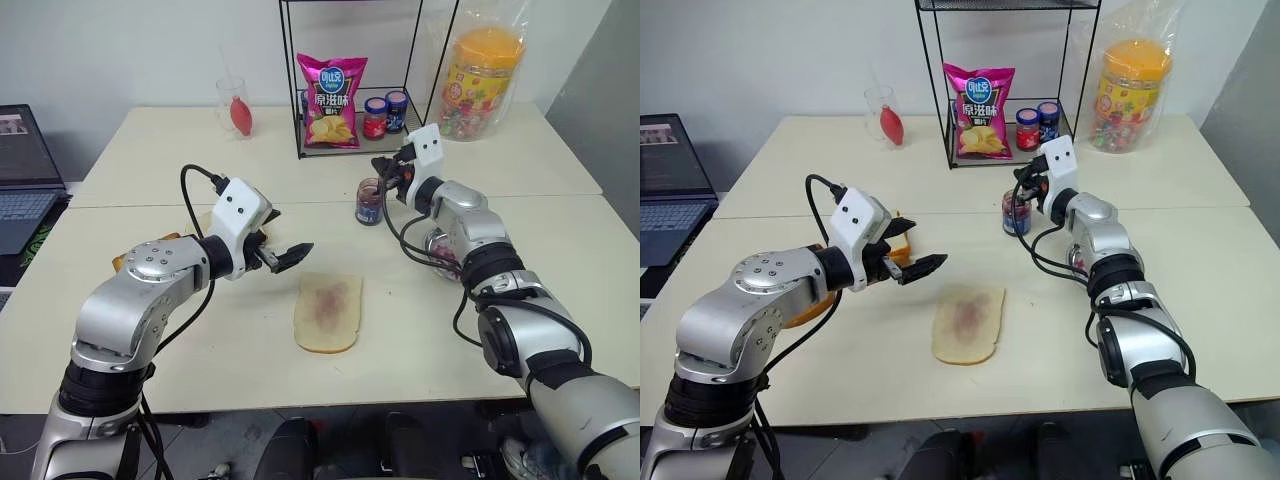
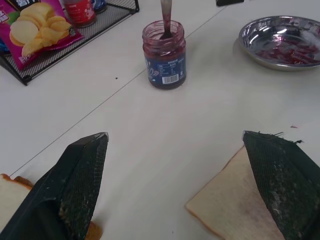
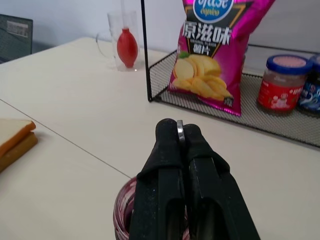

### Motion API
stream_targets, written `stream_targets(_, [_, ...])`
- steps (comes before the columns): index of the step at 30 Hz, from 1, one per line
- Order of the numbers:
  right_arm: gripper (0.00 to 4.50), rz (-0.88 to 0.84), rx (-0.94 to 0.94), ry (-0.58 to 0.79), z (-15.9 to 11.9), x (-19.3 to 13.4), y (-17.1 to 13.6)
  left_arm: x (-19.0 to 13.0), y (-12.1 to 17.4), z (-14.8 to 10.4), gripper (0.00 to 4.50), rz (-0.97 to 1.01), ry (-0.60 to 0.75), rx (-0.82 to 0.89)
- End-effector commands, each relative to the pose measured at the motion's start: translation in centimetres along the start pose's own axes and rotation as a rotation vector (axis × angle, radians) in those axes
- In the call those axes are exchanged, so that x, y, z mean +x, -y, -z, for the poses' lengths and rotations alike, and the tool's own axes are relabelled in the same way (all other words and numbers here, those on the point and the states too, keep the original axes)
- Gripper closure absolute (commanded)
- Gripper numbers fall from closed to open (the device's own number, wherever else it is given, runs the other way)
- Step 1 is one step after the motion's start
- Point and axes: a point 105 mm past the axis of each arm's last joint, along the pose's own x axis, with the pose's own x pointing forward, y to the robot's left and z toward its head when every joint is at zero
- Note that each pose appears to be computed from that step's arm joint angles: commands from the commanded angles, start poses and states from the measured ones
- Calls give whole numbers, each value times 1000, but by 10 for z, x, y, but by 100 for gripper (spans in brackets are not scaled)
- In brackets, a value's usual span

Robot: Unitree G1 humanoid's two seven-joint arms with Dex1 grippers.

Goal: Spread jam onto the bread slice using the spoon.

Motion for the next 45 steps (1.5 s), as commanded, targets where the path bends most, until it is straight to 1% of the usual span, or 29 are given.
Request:
stream_targets(1, [446,12,7,57,-26,4,3,-5,-4,-12,0,-21,55,25])
stream_targets(3, [446,28,53,45,-24,5,5,-3,-4,-14,0,-21,57,29])
stream_targets(7, [446,34,244,44,-25,8,5,0,-2,-17,0,-18,62,39])
stream_targets(10, [446,33,330,34,-26,8,6,0,-1,-18,0,-16,63,43])
stream_targets(21, [446,80,516,60,-31,5,15,2,-3,-14,0,-16,61,48])
stream_targets(27, [446,95,575,71,-34,4,19,3,-2,-11,0,-12,62,51])
stream_targets(30, [446,95,664,79,-35,3,19,5,-2,-10,0,-12,66,52])
stream_targets(38, [446,124,713,99,-37,0,26,7,-1,-11,0,-8,69,58])
stream_targets(45, [446,130,672,121,-45,-2,31,7,-1,-14,0,-7,71,62])
